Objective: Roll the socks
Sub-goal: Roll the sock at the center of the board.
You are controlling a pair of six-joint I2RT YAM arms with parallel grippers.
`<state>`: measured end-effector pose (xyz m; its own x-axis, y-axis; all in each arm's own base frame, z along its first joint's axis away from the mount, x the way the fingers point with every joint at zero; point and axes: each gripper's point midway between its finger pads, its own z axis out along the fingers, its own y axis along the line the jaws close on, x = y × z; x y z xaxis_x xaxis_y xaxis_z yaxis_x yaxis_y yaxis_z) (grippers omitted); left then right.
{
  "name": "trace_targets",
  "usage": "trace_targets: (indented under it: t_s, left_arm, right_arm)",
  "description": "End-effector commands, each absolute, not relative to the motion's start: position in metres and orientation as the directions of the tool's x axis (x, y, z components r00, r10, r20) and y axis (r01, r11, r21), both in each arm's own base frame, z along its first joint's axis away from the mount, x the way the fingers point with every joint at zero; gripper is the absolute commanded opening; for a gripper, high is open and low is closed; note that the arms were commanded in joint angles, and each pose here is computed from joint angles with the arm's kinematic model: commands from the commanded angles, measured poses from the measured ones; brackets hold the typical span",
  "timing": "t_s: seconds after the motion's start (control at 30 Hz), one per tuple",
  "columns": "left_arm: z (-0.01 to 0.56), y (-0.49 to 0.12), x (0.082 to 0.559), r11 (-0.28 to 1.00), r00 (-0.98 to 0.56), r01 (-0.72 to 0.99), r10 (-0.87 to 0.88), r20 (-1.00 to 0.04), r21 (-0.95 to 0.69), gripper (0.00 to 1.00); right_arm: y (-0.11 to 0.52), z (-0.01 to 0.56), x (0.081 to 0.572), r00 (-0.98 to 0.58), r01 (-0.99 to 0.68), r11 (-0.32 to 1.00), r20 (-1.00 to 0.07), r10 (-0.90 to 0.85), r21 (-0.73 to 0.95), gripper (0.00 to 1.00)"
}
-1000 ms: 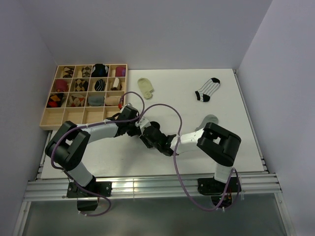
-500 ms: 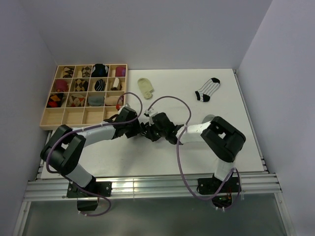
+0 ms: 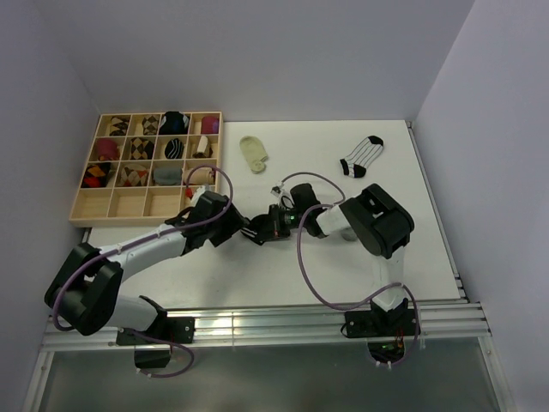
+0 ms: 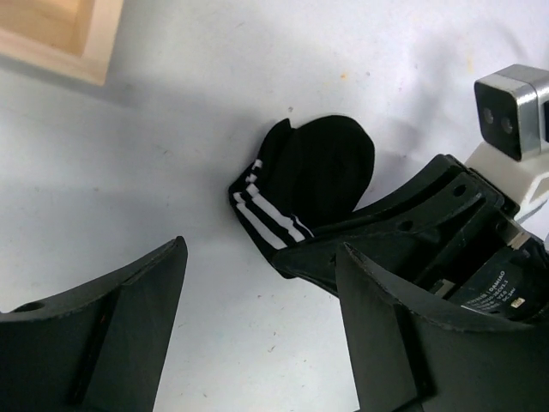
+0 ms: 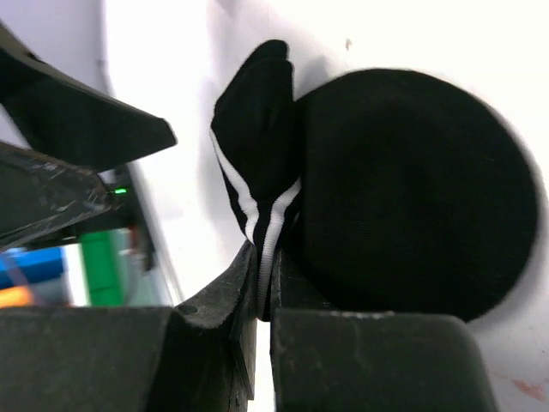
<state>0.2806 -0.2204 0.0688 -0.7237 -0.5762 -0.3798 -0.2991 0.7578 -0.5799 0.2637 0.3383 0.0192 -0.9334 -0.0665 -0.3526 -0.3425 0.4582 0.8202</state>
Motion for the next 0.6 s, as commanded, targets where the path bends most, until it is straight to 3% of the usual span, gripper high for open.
trace_targets:
  t_s: [0.0,0.4,0.57]
  left_arm:
    - [0.065,-0.226,0.281,0.714,-0.706,-0.343,-0.625,-0.334,-0.611,0.75]
    - [0.048,-0.237,0.285,0.71,-0.73,-0.361,-0.618,-0.291,-0.605,0.69]
    - [0.044,-0.241,0.285,0.711,-0.738,-0.358,-0.612,-0.283,-0.605,0.67]
  right_arm:
    - [0.337,0.023,0.252,-0.978,-0.204,0.388,-0.208,-0.031,0.899,0.0]
    - [0.319,-0.009,0.244,-0.993,0.041,0.421,-0.011,0.12,0.906,0.0]
    - [0.317,-0.014,0.244,-0.99,0.066,0.403,0.009,0.141,0.913,0.01]
